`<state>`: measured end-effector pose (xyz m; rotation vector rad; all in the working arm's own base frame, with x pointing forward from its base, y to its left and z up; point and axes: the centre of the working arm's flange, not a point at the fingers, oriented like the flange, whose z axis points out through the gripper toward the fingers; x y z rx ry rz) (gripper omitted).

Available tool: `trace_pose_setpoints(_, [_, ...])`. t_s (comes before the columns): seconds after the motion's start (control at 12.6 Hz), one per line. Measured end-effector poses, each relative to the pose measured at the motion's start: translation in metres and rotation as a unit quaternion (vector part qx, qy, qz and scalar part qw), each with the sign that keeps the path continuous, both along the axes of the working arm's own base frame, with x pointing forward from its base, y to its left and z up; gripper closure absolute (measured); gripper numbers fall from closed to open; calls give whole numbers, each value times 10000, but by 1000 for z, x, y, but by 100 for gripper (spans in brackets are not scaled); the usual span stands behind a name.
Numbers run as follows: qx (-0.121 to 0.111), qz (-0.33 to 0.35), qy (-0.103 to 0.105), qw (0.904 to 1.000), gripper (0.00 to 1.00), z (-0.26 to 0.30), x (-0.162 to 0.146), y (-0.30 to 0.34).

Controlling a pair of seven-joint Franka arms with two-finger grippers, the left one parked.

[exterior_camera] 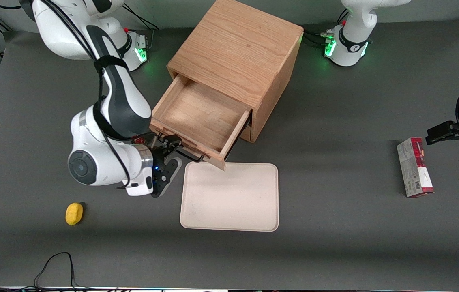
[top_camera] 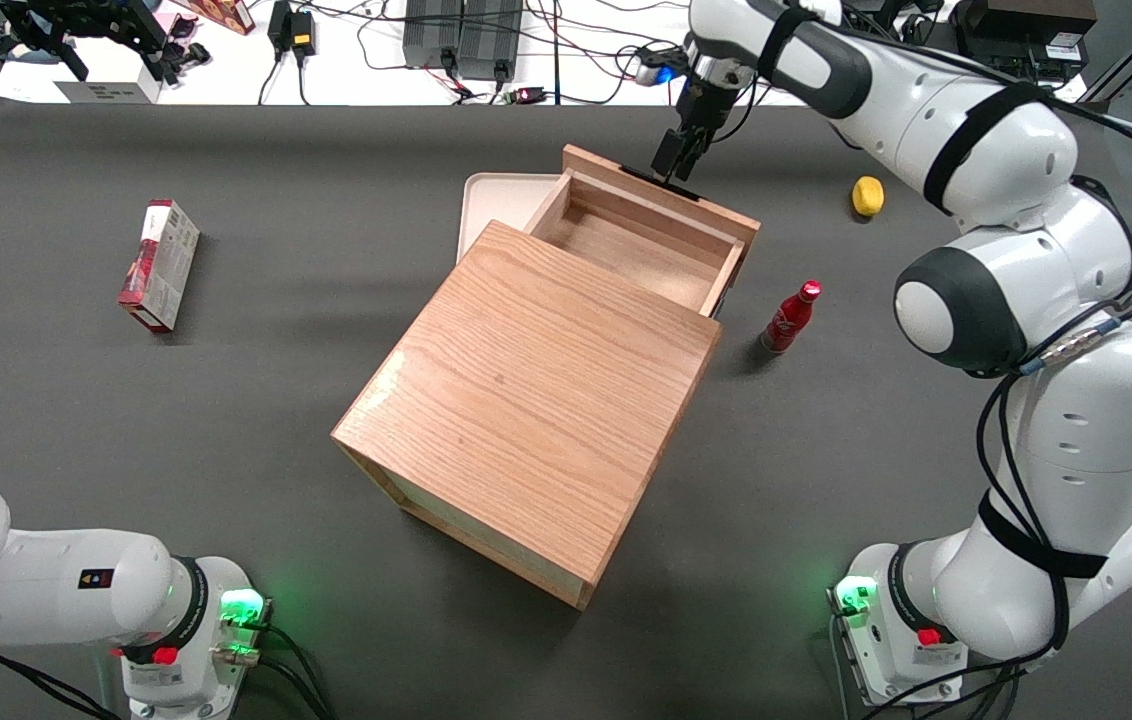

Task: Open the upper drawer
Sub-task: 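Keep pulling the drawer further open with the right gripper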

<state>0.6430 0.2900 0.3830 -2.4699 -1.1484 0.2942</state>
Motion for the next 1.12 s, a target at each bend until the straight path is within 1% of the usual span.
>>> trace_pose_setpoints(0.24, [-35, 18, 69, 10000, 0, -9, -2, 2])
trace_pose_setpoints(0.48, [-67, -45, 95, 9999, 0, -14, 1, -6])
trace_pose_setpoints(0.72, [-66, -126, 76, 9999, 0, -14, 7, -19])
trace_pose_setpoints(1.12, [-25, -189, -20, 9998, 0, -7, 15, -30])
